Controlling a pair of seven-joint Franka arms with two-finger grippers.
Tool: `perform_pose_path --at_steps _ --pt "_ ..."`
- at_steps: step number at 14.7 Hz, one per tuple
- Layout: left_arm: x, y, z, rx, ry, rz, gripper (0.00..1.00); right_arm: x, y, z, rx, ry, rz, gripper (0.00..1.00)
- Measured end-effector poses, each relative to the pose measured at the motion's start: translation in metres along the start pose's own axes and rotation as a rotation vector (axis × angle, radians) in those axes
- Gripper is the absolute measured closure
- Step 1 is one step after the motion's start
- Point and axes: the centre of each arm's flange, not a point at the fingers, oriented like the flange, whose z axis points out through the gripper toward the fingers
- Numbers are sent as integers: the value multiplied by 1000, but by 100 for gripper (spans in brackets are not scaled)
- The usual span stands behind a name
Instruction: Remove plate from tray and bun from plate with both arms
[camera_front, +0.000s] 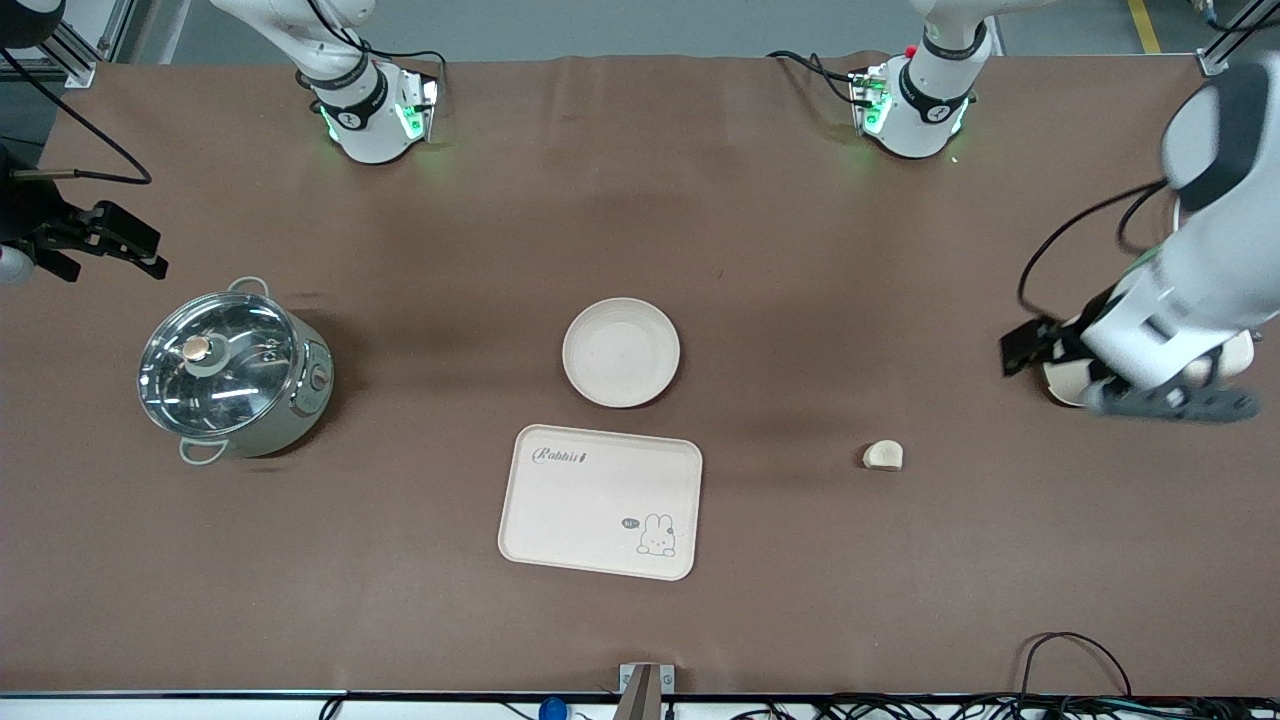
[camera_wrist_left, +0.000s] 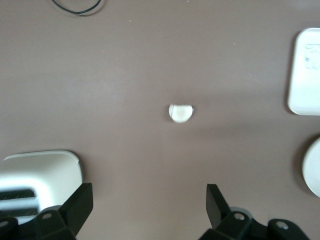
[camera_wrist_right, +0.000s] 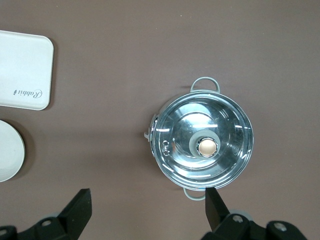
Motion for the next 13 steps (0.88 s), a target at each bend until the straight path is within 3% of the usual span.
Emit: perform_pose_path --at_steps 3,6,13 --pt "-47 -17 -59 -5 40 -5 0 0 0 0 0 0 0 0" --pt "-74 -15 -59 -3 55 -12 0 0 0 0 0 0 0 0" --pt "-77 -16 -48 5 76 -20 0 0 1 0 0 0 -3 0"
